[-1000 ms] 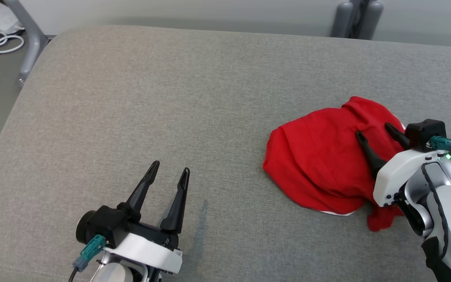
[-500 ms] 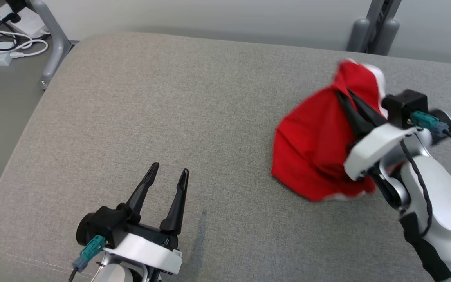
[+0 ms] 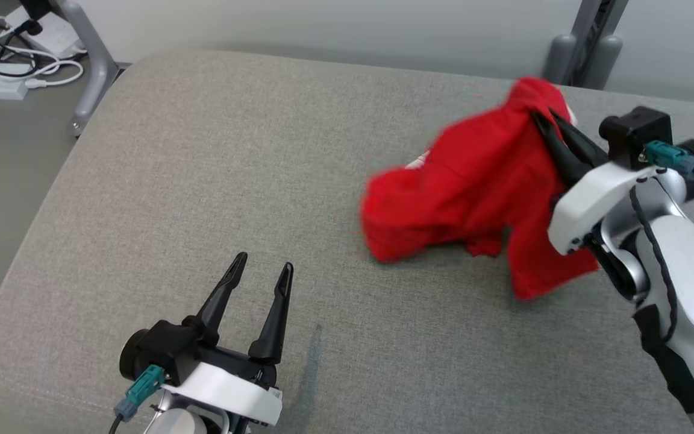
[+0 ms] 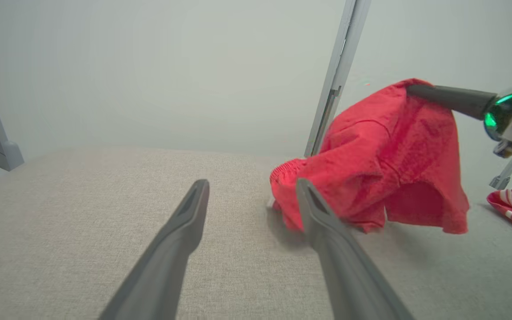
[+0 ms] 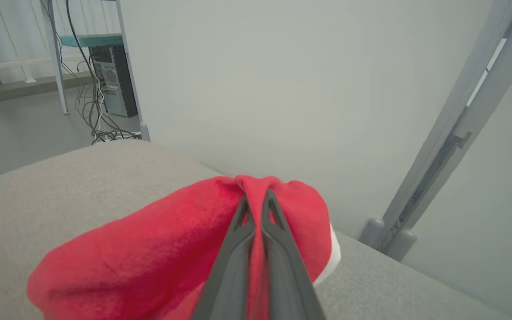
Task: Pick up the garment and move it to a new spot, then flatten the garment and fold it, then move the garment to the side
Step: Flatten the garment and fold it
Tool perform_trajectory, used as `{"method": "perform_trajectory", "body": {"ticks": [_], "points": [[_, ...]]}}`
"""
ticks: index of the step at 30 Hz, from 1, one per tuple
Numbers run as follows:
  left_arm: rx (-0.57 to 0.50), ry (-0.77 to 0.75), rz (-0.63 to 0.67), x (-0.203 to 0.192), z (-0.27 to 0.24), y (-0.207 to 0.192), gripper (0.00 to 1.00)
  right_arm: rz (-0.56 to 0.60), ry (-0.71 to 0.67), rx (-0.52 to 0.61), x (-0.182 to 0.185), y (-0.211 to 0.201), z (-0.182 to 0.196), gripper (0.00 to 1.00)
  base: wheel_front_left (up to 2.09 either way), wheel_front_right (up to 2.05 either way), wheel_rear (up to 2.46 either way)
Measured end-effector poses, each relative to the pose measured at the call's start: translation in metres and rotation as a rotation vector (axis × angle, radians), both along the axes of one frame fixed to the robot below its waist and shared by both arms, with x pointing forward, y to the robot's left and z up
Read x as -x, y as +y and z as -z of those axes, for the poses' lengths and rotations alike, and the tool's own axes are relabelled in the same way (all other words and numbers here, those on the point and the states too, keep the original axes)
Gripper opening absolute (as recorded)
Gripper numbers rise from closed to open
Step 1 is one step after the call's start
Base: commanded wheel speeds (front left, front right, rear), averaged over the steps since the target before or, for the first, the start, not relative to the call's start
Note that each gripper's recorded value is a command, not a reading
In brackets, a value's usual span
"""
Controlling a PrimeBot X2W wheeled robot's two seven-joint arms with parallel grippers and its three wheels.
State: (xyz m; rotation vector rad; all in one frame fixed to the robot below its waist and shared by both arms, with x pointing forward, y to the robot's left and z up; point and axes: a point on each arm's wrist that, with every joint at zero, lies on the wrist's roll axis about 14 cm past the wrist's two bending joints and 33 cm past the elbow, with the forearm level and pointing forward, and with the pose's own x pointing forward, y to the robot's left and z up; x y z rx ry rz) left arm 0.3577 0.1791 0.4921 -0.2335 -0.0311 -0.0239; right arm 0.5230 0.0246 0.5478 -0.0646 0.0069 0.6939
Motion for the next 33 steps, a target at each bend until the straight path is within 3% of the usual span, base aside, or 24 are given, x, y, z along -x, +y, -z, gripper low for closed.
{"method": "perform_trajectory", "body": {"ticks": [8, 9, 10, 14, 24, 33], "points": [[-0.002, 0.034, -0.009, -0.005, 0.010, 0.003, 1.00, 0.069, 0.190, 0.231, -0.014, -0.036, 0.097, 0.00, 0.00, 0.00, 0.00], [-0.003, 0.038, -0.010, -0.005, 0.011, 0.004, 1.00, 0.071, 0.199, 0.258, -0.014, -0.038, 0.103, 0.38, 0.00, 0.00, 0.00], [-0.003, 0.042, -0.011, -0.005, 0.013, 0.004, 1.00, 0.078, 0.212, 0.270, -0.015, -0.041, 0.108, 1.00, 0.00, 0.00, 0.00], [-0.001, 0.038, -0.001, -0.008, 0.012, 0.001, 1.00, 0.085, 0.236, 0.257, -0.010, -0.038, 0.112, 1.00, 0.00, 0.00, 0.00], [0.009, -0.025, 0.065, -0.020, -0.006, -0.019, 1.00, 0.122, 0.080, 0.104, 0.008, -0.049, 0.059, 1.00, 0.00, 0.00, 0.00], [0.023, -0.082, 0.142, -0.031, -0.023, -0.045, 1.00, 0.288, -0.060, -0.100, 0.050, -0.109, 0.014, 1.00, 0.00, 0.00, 0.00]]}}
